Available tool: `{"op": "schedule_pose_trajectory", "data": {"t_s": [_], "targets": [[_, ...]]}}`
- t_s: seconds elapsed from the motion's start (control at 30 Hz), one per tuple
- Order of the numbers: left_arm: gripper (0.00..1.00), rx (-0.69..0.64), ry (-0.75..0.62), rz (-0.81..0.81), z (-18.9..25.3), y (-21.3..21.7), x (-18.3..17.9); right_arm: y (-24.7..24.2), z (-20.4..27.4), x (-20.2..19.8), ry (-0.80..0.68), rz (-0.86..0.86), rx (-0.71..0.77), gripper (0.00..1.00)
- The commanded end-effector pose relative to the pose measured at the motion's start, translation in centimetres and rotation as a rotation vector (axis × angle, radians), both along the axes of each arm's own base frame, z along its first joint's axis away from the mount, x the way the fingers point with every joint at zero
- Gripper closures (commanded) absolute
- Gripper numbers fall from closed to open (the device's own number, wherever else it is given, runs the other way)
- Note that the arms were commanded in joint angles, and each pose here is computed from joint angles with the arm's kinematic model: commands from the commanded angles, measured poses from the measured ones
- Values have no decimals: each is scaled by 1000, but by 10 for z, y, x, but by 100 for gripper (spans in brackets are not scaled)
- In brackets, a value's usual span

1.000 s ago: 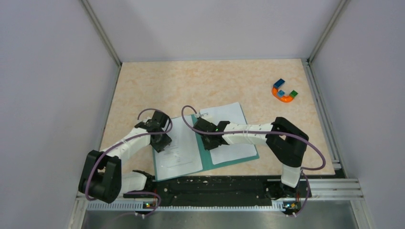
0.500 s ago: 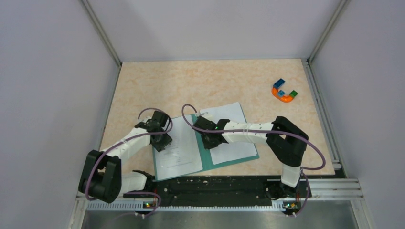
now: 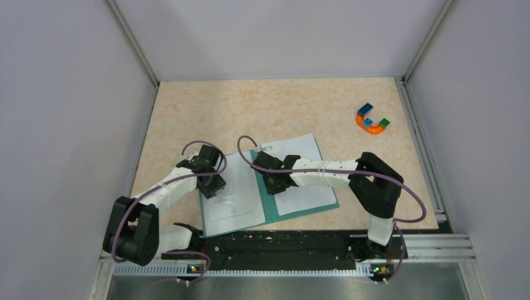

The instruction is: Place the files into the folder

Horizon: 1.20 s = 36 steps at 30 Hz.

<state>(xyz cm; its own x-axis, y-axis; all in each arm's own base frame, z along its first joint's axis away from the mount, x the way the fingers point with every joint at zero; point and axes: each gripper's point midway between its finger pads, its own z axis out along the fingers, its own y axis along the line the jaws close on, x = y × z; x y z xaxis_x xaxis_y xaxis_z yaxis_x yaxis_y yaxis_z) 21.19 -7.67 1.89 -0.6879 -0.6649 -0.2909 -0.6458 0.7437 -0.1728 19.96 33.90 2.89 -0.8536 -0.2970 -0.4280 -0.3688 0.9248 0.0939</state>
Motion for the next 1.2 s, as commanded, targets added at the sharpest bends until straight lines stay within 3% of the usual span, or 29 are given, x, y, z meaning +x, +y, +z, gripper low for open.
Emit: {"op": "schedule_pose_trajectory", "data": {"t_s": [0.0, 0.3, 0.47, 0.67, 1.03, 1.17], "targets": [[54, -19, 2, -39, -7, -4, 0, -5, 17, 17, -53, -21, -24, 83], [49, -44, -134, -123, 30, -13, 23, 9, 44, 34, -130, 3, -6, 62], [39, -2, -189, -122, 54, -5, 35, 9, 33, 42, -151, 4, -67, 58], [30, 56, -224, -67, 76, 23, 47, 9, 17, 49, -166, 11, -125, 57], [26, 76, -238, -9, 89, 58, 51, 12, 0, 51, -171, 26, -174, 57], [25, 63, -247, -19, 90, 61, 52, 5, -8, 48, -159, 29, -197, 64]]}}
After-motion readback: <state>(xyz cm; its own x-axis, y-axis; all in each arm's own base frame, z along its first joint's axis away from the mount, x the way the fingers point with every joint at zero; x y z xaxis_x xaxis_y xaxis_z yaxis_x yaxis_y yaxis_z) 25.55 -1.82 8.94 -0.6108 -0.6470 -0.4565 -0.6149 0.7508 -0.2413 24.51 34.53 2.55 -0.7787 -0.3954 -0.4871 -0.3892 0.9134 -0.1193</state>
